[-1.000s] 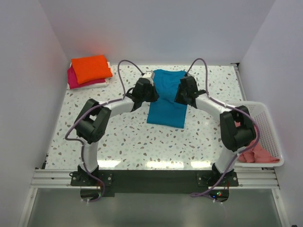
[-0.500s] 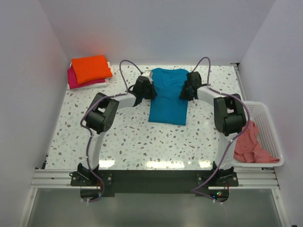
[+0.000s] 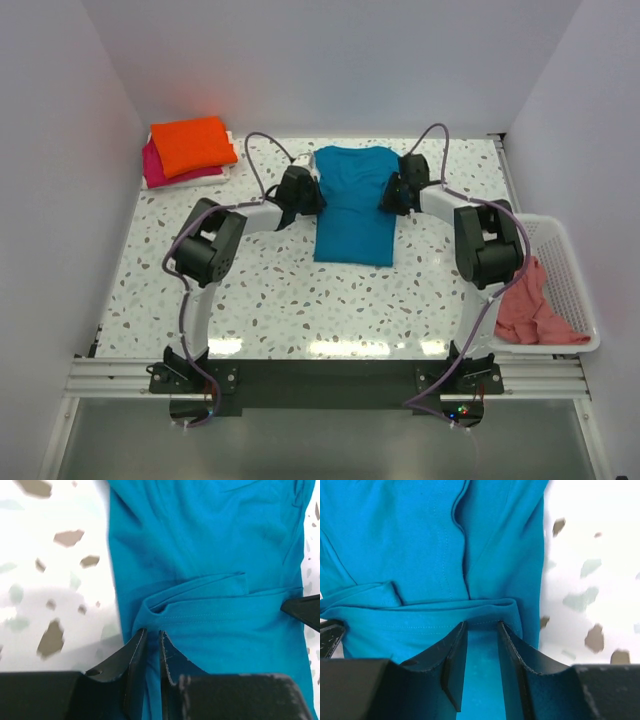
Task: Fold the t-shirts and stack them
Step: Fold the tshirt
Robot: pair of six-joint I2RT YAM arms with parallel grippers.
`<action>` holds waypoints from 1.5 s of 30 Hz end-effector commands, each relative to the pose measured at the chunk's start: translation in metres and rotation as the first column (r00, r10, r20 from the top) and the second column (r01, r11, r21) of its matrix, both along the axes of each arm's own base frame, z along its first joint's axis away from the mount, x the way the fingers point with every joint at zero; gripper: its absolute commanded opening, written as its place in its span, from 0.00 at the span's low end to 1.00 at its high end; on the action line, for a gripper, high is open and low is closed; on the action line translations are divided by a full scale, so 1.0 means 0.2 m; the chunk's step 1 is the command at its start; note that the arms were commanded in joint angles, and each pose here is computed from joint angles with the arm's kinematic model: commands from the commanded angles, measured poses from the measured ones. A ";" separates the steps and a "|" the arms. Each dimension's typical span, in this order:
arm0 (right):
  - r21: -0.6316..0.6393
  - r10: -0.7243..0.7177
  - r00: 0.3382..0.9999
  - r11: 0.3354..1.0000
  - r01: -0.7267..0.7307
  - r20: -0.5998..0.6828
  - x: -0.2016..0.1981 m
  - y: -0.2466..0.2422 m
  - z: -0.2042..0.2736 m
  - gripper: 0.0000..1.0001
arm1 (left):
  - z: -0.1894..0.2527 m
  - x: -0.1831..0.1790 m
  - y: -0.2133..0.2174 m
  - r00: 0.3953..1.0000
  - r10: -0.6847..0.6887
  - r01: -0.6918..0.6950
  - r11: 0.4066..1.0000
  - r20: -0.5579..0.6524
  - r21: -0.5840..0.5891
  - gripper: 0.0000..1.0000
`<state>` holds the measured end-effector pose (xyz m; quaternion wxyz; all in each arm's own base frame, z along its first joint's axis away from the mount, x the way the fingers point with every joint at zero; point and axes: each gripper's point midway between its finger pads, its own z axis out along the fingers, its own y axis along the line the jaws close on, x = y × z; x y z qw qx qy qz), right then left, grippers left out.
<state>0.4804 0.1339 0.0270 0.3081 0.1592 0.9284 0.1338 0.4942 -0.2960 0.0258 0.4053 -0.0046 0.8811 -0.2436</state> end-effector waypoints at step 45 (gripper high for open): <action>-0.129 0.295 0.944 0.940 -0.315 -0.149 -0.57 0.38 -0.09 0.44 | -0.16 -1.61 0.33 0.959 -0.003 0.065 0.976 -0.285 0.207 0.26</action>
